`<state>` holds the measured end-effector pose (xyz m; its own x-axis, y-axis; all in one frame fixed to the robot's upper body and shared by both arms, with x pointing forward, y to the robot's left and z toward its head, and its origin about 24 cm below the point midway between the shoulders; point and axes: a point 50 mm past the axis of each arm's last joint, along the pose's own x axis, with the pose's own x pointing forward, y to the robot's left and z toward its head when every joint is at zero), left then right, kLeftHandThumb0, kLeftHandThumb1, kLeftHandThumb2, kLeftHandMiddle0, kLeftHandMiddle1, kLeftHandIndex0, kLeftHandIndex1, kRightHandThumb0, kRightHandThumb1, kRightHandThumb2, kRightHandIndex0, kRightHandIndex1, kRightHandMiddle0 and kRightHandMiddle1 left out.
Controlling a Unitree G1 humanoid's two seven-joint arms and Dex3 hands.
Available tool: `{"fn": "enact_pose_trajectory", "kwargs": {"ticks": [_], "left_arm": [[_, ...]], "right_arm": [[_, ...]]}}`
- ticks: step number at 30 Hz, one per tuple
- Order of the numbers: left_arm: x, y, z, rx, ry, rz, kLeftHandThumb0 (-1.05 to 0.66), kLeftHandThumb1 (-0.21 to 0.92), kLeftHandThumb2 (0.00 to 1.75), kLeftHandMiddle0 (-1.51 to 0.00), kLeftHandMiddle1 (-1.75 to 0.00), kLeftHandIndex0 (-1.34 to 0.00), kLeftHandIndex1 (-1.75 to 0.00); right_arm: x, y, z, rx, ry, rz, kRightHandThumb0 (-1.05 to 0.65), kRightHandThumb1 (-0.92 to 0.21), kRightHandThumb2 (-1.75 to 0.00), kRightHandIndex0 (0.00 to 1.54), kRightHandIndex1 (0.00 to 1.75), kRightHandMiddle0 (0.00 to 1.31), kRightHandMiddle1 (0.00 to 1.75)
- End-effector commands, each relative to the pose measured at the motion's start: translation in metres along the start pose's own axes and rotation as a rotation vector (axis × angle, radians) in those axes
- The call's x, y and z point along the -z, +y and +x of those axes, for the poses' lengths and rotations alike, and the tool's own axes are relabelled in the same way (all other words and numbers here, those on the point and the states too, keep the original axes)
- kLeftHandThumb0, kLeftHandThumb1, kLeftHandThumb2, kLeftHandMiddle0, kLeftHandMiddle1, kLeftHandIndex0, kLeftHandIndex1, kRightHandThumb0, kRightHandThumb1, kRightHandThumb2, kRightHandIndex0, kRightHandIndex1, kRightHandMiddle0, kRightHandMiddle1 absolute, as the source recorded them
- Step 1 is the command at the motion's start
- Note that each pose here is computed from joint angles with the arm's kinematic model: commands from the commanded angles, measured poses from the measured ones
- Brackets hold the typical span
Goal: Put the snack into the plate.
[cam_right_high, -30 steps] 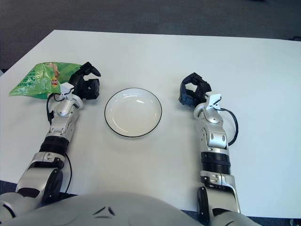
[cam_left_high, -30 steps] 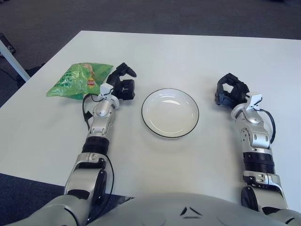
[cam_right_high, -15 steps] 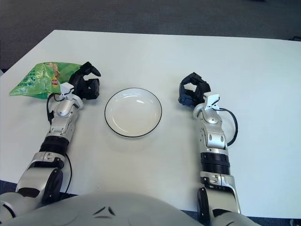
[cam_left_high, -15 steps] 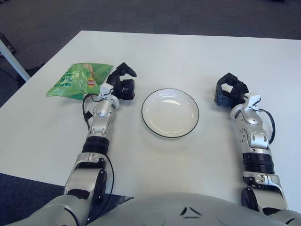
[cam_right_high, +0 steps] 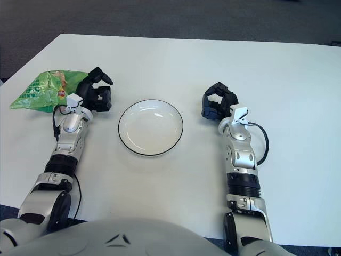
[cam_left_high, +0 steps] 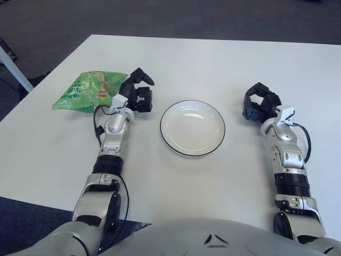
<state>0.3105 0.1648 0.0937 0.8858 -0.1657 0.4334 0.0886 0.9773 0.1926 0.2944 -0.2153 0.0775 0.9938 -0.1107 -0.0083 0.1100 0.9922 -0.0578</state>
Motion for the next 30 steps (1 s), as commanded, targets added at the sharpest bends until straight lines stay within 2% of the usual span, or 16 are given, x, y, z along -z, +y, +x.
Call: {"fn": "enact_pose_trajectory", "kwargs": {"ticks": [1,4,10,15,21,30], "left_arm": [[0.010,0.002,-0.023,0.018,0.024,0.115,-0.47,0.36,1.27,-1.29,-1.75,-0.58,-1.75],[0.005,0.002,-0.022,0.040,-0.004,0.182,-0.47,0.35,1.28,-1.29,-1.75,-0.59,-1.75],[-0.018,0.008,-0.024,0.141,-0.085,0.450,-0.47,0.33,1.30,-1.30,-1.75,-0.60,-1.75],[-0.023,0.011,-0.027,0.158,-0.116,0.589,-0.48,0.33,1.30,-1.30,-1.75,-0.60,-1.75],[-0.028,0.015,-0.029,0.138,-0.156,0.751,-0.46,0.37,1.25,-1.29,-1.75,-0.57,-1.75],[-0.040,0.022,-0.029,0.029,-0.199,0.964,-0.45,0.40,1.21,-1.26,-1.75,-0.54,-1.75]], "right_arm": [[0.029,-0.001,-0.010,0.014,0.135,0.001,-0.46,-0.40,-1.22,1.26,1.75,0.55,1.75],[0.029,0.000,-0.010,0.013,0.134,0.003,-0.46,-0.40,-1.22,1.26,1.75,0.55,1.75],[0.029,0.002,-0.010,0.012,0.135,0.008,-0.46,-0.40,-1.22,1.26,1.75,0.55,1.75],[0.029,0.002,-0.009,0.015,0.138,0.011,-0.46,-0.40,-1.22,1.26,1.75,0.55,1.75],[0.029,0.003,-0.008,0.014,0.140,0.015,-0.46,-0.40,-1.22,1.26,1.75,0.55,1.75],[0.030,0.003,-0.008,0.004,0.138,0.019,-0.46,-0.40,-1.22,1.26,1.75,0.55,1.75]]}}
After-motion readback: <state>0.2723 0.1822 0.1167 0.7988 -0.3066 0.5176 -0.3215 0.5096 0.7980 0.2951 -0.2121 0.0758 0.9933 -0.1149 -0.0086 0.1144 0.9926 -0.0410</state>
